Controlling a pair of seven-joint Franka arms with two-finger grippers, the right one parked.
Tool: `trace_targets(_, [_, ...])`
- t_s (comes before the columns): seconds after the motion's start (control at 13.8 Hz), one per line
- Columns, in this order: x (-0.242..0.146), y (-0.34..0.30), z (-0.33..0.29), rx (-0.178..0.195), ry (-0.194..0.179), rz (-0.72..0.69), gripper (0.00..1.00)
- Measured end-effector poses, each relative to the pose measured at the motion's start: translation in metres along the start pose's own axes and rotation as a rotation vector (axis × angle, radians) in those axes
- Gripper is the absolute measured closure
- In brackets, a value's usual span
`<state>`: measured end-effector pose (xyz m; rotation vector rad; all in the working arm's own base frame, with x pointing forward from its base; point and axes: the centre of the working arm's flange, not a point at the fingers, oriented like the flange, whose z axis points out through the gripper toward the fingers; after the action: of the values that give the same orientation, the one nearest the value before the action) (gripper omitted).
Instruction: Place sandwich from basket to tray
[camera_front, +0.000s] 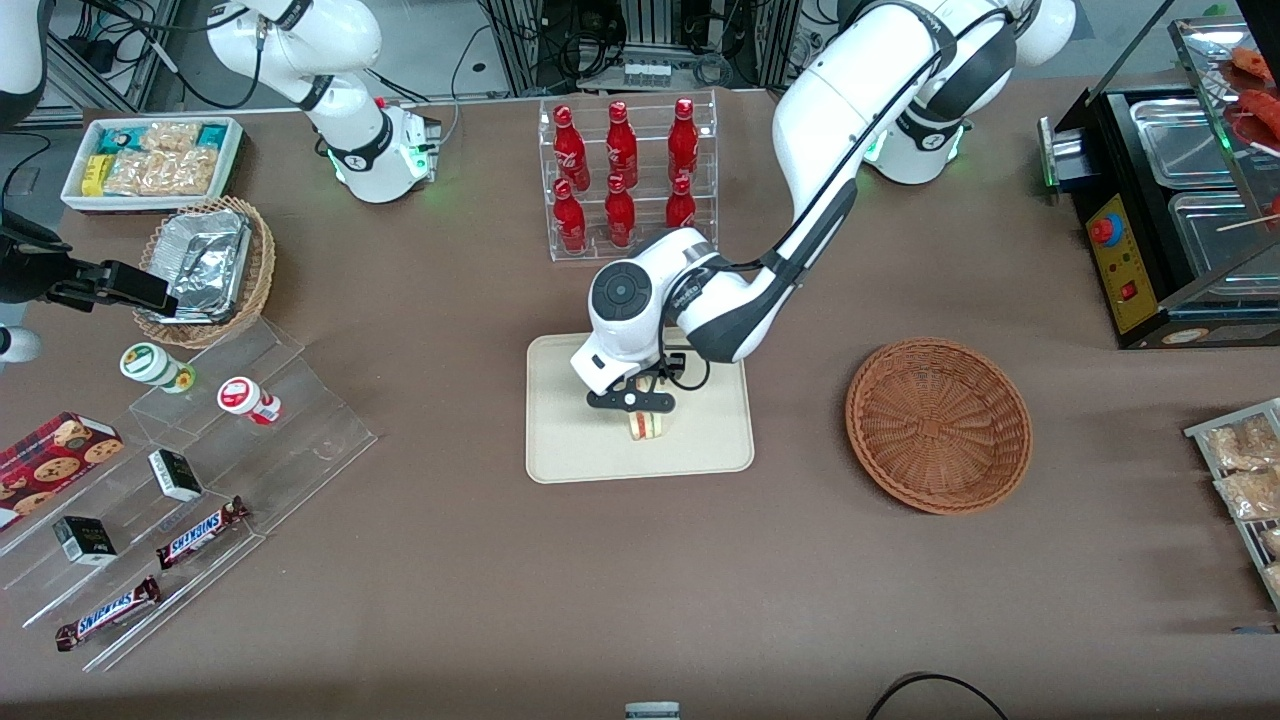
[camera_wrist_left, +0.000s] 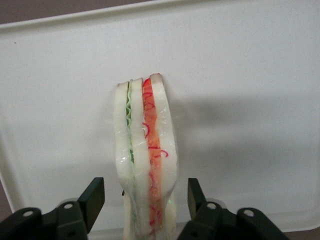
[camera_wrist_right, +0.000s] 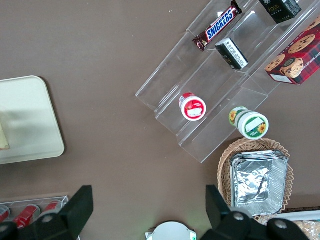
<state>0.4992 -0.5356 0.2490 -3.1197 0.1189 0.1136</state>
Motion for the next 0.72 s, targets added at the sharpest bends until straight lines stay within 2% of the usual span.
trace_targets(0.14, [0.004, -0.003, -0.029, -0.003, 0.021, -0.011, 0.0])
trace_targets(0.36, [0.015, -0.027, -0.099, -0.012, 0.072, -0.067, 0.0])
trace_targets(0.72, [0.022, -0.107, -0.219, 0.031, 0.106, -0.188, 0.0])
